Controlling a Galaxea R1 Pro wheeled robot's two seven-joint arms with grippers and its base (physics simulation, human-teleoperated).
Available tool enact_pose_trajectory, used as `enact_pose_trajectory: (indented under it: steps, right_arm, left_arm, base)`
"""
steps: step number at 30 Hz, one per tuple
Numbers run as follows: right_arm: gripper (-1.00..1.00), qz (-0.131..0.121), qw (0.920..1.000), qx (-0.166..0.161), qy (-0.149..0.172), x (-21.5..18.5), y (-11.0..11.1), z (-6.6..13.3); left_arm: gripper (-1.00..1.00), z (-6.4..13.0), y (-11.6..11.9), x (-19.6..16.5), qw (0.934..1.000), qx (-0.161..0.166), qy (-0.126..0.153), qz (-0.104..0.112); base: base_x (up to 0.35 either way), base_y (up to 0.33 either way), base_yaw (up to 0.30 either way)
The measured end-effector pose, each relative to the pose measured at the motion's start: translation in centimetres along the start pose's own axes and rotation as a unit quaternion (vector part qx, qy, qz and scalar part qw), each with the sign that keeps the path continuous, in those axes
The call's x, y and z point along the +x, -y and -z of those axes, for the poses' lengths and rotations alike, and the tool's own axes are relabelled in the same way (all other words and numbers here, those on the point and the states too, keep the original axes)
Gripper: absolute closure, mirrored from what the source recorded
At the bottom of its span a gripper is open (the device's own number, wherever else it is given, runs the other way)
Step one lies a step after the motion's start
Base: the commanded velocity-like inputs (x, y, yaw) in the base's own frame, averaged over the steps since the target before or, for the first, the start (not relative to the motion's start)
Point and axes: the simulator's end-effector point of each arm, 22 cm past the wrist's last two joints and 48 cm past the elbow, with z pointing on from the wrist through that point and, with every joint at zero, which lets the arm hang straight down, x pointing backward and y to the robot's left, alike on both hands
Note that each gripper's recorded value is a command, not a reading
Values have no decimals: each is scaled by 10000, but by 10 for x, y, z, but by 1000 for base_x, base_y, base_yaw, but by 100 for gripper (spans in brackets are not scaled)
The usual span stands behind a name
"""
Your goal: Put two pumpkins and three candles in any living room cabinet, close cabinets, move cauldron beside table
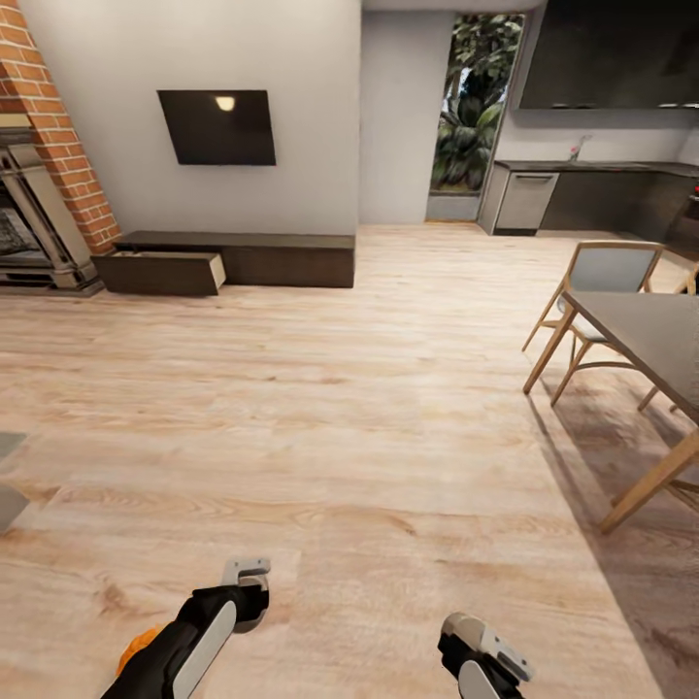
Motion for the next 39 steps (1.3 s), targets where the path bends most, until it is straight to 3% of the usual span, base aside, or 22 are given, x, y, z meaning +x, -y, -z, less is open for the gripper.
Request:
enact_pose_trajectory:
  steps: [8, 18, 39]
  right_arm:
    - [100, -148, 9997, 111, 157, -1, 9, -4]
    - [100, -303, 9988, 127, 371, -10, 11, -5]
    - [100, -311, 9988, 173, 348, -6, 14, -6]
  left_arm:
    - [100, 0, 2, 0, 10000, 26, 2, -11]
    - [100, 1, 3, -1, 10000, 38, 11, -12]
    - [100, 1, 3, -2, 10000, 43, 18, -9]
  base:
    - [333, 0, -184]
    - [333, 0, -18]
    - [333, 0, 0]
